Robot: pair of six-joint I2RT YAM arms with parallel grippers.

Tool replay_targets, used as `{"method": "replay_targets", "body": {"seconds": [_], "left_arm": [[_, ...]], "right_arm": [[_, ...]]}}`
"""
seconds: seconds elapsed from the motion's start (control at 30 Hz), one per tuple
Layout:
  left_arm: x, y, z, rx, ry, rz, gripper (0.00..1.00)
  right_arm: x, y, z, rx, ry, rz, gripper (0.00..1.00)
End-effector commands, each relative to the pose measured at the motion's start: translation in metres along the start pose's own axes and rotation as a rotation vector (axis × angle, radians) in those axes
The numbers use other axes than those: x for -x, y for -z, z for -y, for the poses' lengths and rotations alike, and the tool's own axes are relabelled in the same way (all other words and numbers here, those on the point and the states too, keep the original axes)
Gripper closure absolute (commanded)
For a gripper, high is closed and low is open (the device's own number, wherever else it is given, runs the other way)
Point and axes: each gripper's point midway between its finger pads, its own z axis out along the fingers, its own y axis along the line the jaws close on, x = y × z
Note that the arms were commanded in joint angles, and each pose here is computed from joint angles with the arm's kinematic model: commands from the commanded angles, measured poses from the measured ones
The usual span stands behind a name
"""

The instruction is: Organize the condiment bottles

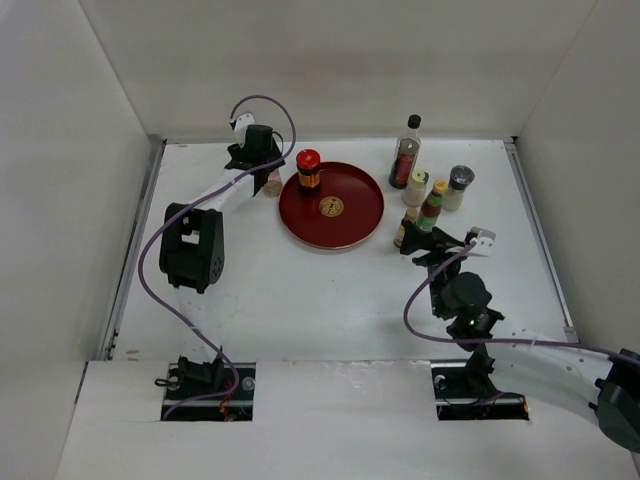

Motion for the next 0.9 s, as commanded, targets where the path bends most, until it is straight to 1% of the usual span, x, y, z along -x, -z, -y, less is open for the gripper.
{"method": "replay_targets", "body": {"seconds": [0.0,0.1,0.2,0.3,0.57,0.73,0.87], "left_arm": [[0.014,0.0,0.006,-0.017,-0.009,0.021,0.37],[0.013,0.0,0.011,-0.026,-0.02,0.024,0.36],[0.013,0.002,0.011,-0.017,-0.024,0.026,0.34],[0.022,0.009,0.008,-0.002,-0.013,0.07,0.33],[0.03,0.018,0.012,-0.021,0.006,0.106,0.33],[0.039,0.027,0.018,-0.052,0.03,0.157,0.33],[0.043,0.028,0.021,-0.064,0.039,0.166,0.28]], "right_arm": [[0.019,-0.006,-0.014,0.021,-0.056,0.038,0.21],[0.02,-0.006,-0.015,0.023,-0.052,0.039,0.22],[0.018,-0.006,-0.015,0.025,-0.054,0.034,0.21],[0.02,-0.006,-0.015,0.028,-0.052,0.039,0.22],[0.02,-0.006,-0.015,0.026,-0.055,0.038,0.21],[0.018,-0.007,-0.016,0.029,-0.048,0.032,0.21],[0.017,-0.007,-0.016,0.028,-0.045,0.03,0.21]]}}
